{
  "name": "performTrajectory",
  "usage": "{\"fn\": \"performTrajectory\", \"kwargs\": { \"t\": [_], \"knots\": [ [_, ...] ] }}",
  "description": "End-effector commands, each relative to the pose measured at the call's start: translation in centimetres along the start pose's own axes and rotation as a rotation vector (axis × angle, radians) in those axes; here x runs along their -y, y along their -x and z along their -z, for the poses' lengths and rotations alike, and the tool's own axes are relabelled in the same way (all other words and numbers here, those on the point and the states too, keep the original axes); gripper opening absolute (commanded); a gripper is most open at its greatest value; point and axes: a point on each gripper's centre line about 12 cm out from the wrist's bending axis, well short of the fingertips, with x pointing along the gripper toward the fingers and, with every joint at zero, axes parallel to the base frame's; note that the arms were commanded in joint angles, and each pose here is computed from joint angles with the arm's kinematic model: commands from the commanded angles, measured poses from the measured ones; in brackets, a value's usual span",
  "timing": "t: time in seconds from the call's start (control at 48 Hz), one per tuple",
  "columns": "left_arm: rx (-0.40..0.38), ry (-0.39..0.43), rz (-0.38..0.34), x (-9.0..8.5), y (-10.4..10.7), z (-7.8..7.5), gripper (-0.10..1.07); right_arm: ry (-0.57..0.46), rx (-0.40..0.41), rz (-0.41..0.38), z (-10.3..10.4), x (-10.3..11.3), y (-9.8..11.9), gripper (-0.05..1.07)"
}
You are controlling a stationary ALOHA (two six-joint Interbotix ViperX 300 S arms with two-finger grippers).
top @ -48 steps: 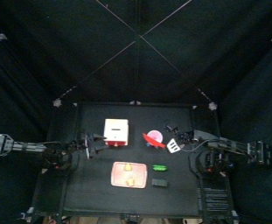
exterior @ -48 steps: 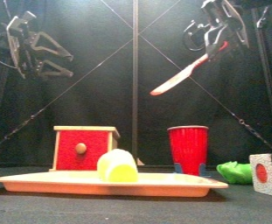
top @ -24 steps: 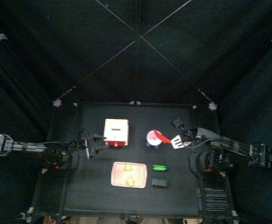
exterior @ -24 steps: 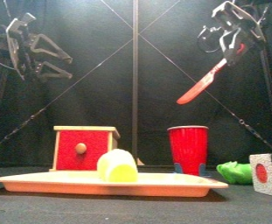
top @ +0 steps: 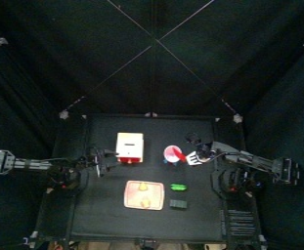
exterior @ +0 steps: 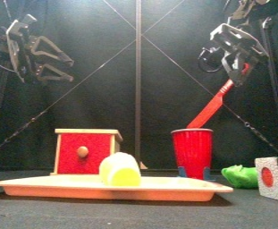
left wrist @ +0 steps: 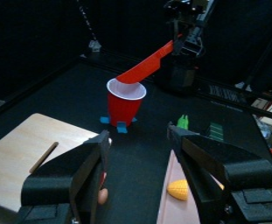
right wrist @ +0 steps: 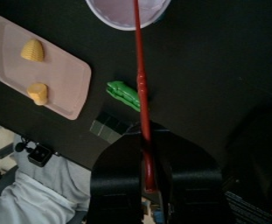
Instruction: Put knife in cup
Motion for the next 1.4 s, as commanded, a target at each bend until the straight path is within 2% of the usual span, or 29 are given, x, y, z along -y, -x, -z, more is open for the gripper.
{"fn": "performTrajectory", "kwargs": {
  "t": [0.0, 0.208, 0.417, 0.583, 1.062, 1.229, 1.375],
  "knots": [
    [0.014, 0.001, -0.001, 0.0, -0.1, -0.5, 0.90, 0.001, 0.007, -0.012, -0.1, -0.2, 0.1, 0.41],
    [0.010, -0.001, -0.003, 0.0, -0.1, -0.3, 0.90, -0.002, 0.001, 0.014, -0.5, -0.1, -0.7, 0.42],
    [0.010, 0.000, -0.005, -0.1, -0.1, -0.3, 0.90, -0.009, 0.038, -0.024, -1.1, -0.5, -0.8, 0.42],
    [0.004, 0.000, -0.004, -0.1, -0.1, -0.2, 0.90, -0.012, 0.037, -0.027, -1.2, -0.6, -1.0, 0.43],
    [-0.006, -0.001, 0.001, 0.0, -0.1, -0.1, 0.90, -0.012, 0.024, -0.022, -0.9, -0.5, -1.4, 0.58],
    [-0.007, -0.001, 0.000, 0.0, -0.1, -0.1, 0.90, 0.001, 0.055, -0.021, -1.4, -0.7, -1.0, 0.62],
    [-0.007, -0.001, 0.000, 0.0, -0.1, -0.1, 0.90, 0.016, 0.094, -0.026, -1.9, -1.0, -0.4, 0.70]
  ]
}}
